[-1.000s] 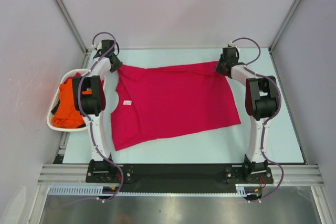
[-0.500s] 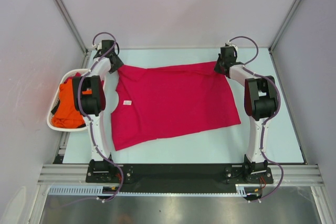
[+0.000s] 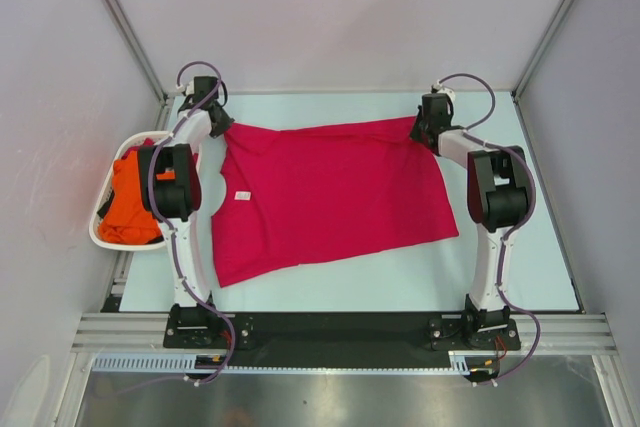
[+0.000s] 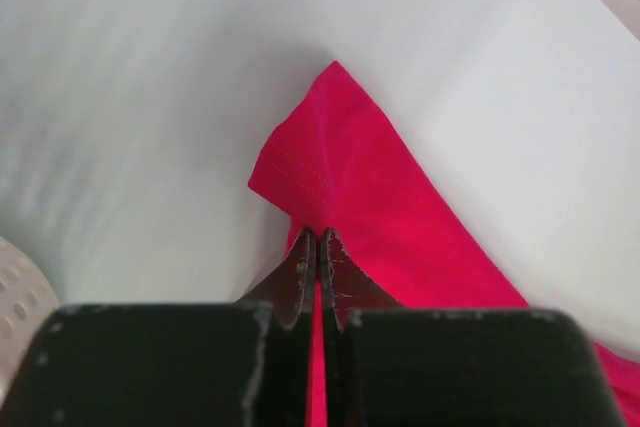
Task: Fold and stack the t-shirts
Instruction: Grap the side of the flattened tshirt furthest away from the robot with both arms, then fold the flattened tshirt in 1/3 of the way
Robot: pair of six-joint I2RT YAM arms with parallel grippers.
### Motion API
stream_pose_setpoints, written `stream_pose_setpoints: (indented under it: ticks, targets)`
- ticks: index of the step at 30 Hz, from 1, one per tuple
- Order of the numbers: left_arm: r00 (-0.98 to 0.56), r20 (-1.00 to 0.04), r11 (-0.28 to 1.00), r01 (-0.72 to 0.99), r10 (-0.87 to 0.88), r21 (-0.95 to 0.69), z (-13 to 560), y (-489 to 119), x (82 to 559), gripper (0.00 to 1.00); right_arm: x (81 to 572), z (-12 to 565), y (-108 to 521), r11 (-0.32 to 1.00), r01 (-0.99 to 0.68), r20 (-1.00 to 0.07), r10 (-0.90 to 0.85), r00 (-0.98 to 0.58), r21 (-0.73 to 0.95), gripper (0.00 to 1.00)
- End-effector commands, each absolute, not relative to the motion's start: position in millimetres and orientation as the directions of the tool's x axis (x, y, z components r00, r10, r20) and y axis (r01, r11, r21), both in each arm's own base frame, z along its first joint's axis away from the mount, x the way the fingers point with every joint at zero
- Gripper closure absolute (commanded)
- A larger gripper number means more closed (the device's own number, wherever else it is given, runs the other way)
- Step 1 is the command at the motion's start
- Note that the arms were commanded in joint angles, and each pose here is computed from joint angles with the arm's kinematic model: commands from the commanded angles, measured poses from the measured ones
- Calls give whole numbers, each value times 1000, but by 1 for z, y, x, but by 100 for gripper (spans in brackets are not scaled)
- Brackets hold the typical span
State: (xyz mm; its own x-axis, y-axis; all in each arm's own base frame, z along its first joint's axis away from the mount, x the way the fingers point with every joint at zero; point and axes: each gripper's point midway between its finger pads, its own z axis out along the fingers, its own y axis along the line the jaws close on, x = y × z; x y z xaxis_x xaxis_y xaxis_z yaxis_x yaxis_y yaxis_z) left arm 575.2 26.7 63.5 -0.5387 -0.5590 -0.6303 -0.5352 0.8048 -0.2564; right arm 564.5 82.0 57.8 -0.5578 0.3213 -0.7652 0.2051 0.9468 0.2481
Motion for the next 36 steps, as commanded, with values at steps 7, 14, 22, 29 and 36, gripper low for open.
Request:
stream_pose_setpoints:
  ticks: [7, 14, 22, 29, 36]
  targets:
    - [-436, -707, 811, -469, -556, -349, 134, 20, 578, 100, 571, 132, 75, 938, 182, -866, 342, -364, 294, 94]
    - [-408, -727, 820, -424, -552, -385, 163, 14, 569, 100, 564, 153, 72, 936, 165, -885, 347, -311, 309, 94]
    - [-445, -700, 822, -412, -558, -394, 160, 6, 538, 100, 555, 167, 68, 938, 177, -888, 339, -309, 297, 94]
    - [-455, -693, 824, -394, -559, -407, 186, 3, 511, 100, 538, 163, 57, 936, 208, -879, 340, -335, 283, 94]
    - [-432, -696, 810, -421, -574, -408, 207, 13, 484, 100, 526, 166, 49, 930, 229, -871, 354, -339, 289, 94]
